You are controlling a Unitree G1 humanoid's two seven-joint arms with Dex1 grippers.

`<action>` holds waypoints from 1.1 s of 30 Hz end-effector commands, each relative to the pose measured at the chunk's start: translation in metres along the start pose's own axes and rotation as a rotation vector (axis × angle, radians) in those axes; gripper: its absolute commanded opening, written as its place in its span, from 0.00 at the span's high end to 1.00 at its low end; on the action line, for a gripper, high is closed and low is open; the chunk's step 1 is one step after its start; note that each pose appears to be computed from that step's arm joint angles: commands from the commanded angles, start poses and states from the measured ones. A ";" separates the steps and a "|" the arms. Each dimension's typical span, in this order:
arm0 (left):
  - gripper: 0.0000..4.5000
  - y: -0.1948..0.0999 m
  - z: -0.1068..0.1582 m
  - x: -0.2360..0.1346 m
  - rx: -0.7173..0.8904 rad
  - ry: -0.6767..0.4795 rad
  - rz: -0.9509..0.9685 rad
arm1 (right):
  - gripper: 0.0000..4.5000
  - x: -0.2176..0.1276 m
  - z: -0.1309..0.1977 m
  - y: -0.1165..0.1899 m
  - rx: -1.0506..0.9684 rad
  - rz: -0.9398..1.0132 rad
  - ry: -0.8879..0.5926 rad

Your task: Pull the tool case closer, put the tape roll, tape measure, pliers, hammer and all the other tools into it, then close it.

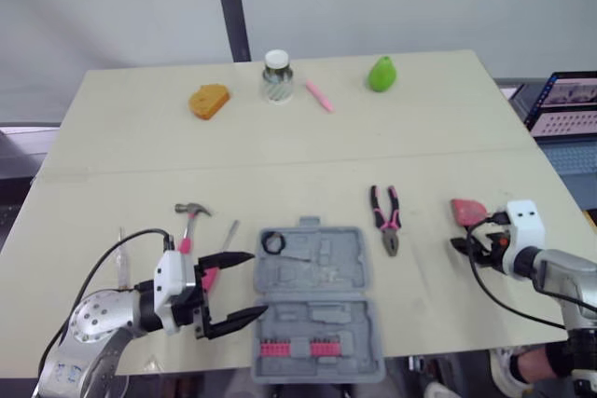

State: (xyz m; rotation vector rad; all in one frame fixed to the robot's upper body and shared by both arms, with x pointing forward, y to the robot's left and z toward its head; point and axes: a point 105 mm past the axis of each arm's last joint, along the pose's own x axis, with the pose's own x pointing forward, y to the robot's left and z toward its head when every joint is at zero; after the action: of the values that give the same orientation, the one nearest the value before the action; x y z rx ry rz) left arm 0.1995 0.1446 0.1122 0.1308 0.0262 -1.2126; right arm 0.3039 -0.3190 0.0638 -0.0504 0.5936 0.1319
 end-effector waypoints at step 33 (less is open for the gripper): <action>0.00 -0.002 0.008 0.004 0.044 -0.026 0.005 | 0.99 0.014 0.007 0.011 0.010 0.014 -0.029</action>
State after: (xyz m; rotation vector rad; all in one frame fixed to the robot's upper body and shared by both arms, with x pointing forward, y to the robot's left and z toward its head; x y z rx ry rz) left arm 0.2008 0.1443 0.1127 0.1361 0.0144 -1.1962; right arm 0.3182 -0.3077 0.0635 -0.0445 0.5635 0.1386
